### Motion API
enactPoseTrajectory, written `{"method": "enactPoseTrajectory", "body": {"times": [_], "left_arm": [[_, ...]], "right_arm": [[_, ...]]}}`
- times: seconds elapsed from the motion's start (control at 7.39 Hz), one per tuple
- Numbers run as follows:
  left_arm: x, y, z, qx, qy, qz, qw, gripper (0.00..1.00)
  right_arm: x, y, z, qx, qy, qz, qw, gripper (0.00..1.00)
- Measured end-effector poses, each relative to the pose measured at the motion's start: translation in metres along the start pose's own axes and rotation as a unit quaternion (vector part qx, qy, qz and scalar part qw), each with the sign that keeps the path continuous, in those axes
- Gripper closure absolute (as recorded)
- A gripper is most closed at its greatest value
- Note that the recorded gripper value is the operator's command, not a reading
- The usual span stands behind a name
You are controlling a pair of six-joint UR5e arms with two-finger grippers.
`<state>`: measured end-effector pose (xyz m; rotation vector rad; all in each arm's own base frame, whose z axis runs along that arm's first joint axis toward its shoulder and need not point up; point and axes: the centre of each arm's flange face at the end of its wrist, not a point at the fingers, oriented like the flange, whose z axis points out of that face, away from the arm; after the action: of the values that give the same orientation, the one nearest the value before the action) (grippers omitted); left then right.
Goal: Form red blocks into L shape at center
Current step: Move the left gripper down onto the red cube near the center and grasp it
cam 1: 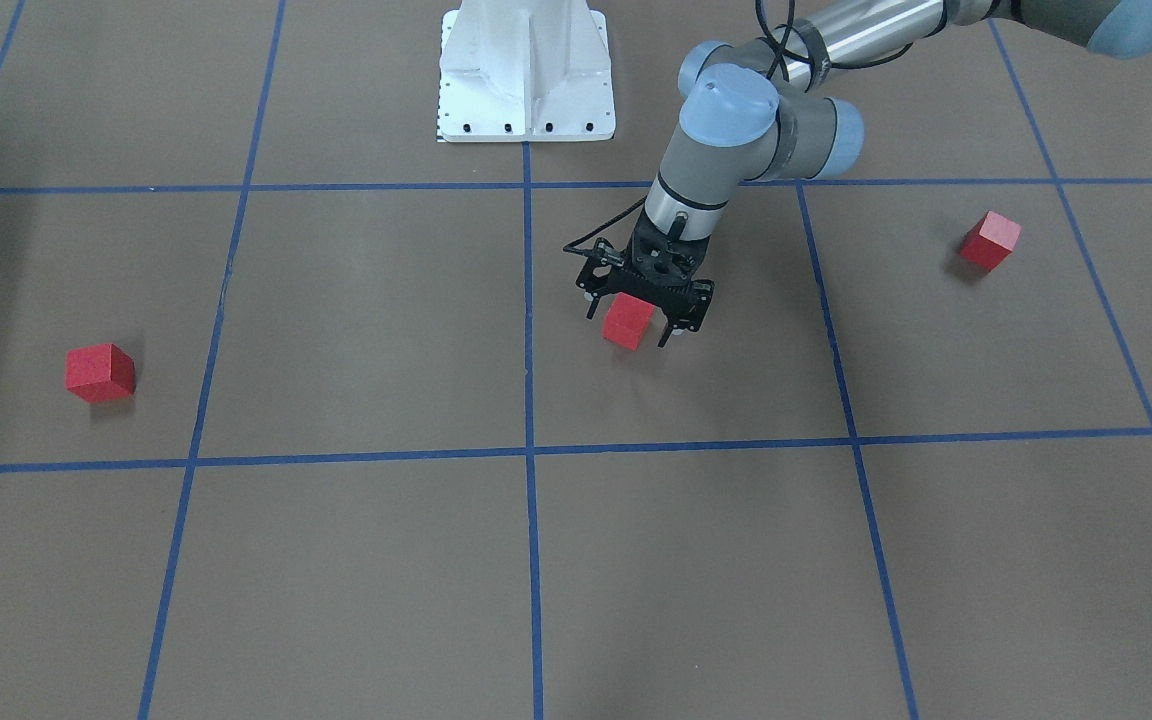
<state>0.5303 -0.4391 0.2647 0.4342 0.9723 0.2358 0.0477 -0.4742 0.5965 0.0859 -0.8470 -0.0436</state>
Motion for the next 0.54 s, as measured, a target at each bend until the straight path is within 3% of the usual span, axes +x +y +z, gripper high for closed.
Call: {"method": "enactPoseTrajectory", "body": {"times": [0.54], "left_arm": [[0.006, 0.018, 0.011, -0.016, 0.000, 0.004, 0.9999, 0.00]], "right_arm": [[0.000, 0.000, 0.000, 0.000, 0.000, 0.001, 1.0000, 0.01]]}}
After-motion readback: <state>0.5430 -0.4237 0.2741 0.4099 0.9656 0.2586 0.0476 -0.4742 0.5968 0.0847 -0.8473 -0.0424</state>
